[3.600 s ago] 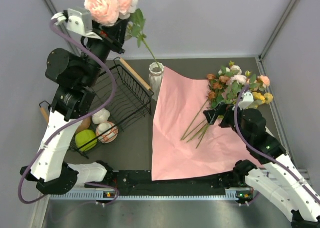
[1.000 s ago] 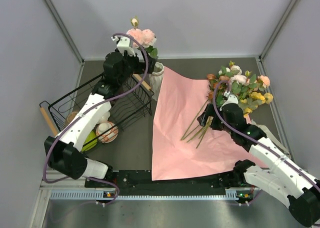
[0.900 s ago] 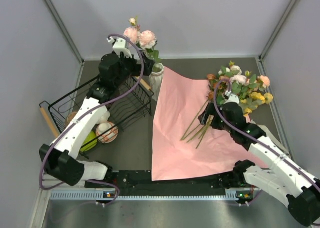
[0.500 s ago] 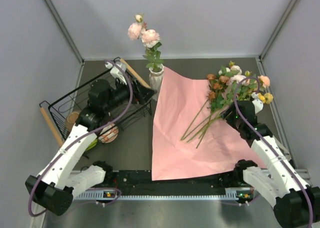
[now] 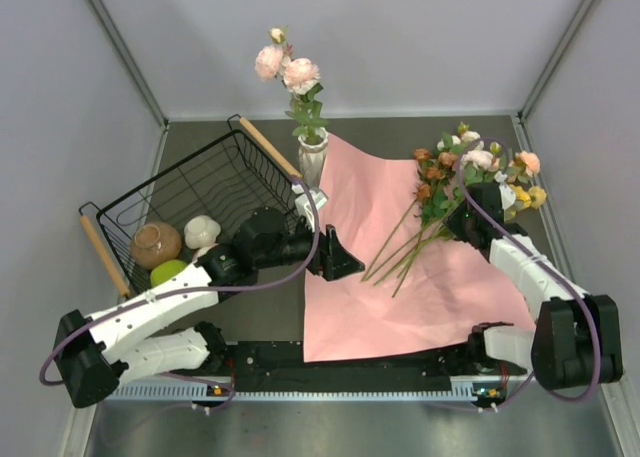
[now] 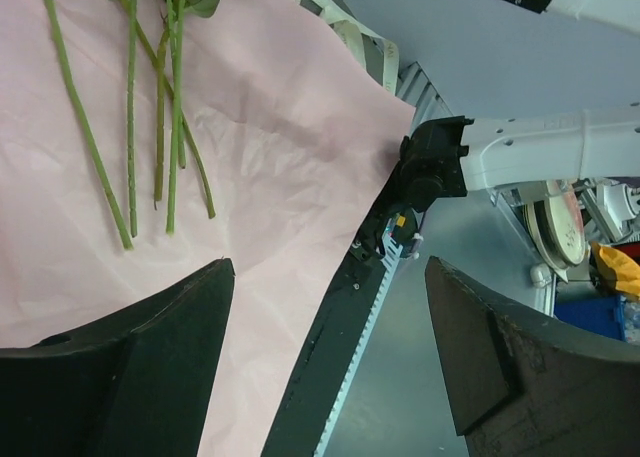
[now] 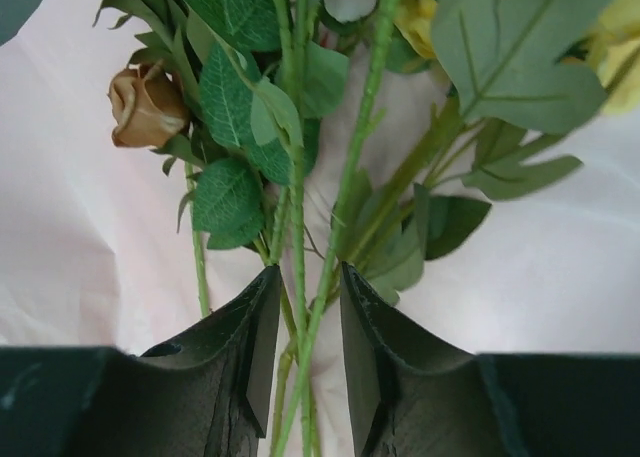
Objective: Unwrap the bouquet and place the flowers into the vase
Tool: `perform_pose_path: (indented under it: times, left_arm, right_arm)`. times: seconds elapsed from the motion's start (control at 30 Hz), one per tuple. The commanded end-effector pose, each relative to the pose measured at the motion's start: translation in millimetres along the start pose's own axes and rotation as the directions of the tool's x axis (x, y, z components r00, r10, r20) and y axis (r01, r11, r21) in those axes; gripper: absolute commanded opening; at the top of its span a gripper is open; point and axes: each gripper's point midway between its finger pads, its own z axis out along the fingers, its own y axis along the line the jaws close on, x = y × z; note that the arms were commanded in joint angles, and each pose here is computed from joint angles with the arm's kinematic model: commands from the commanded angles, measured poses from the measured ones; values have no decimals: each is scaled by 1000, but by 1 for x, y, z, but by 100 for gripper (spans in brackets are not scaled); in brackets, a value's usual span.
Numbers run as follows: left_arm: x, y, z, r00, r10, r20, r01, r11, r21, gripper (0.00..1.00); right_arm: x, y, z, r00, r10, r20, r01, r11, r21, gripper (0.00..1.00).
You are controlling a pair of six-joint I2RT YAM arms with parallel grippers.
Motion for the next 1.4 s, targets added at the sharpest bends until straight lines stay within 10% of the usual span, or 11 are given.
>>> perform_pose_path:
  times: [0.0,0.4,0.6,0.93,1.17,1.37]
  left_arm:
    - [-8,-7,15,999,1,46,-2,1000,21,82]
    - [-12,-6,25,999,25,36,-25,1000,18,82]
    - [-15,-7,23,998,34,45,-35,999,7,81]
    - [-27,-6,15,993,77,91,-74,997,-30,81]
    - [-45,-19,7,985,97,141,-95,995,-18,86]
    - [-75,-43,-9,973,69,221,-88,993,78,96]
  right_arm:
    - [-35,34,12,997,-5,79,11,997,-76,32]
    - [-27,33,49,999,-6,43,7,999,-33,29]
    - [-21,42,56,1000,-13,-20,12,999,-44,3]
    - [-77,65,-33,954,0,298,83,961,-265,0]
    - [-100,131,-98,877,-31,480,332,761,-558,0]
    - [-39,191,-174,883,-173,436,469,315,-825,0]
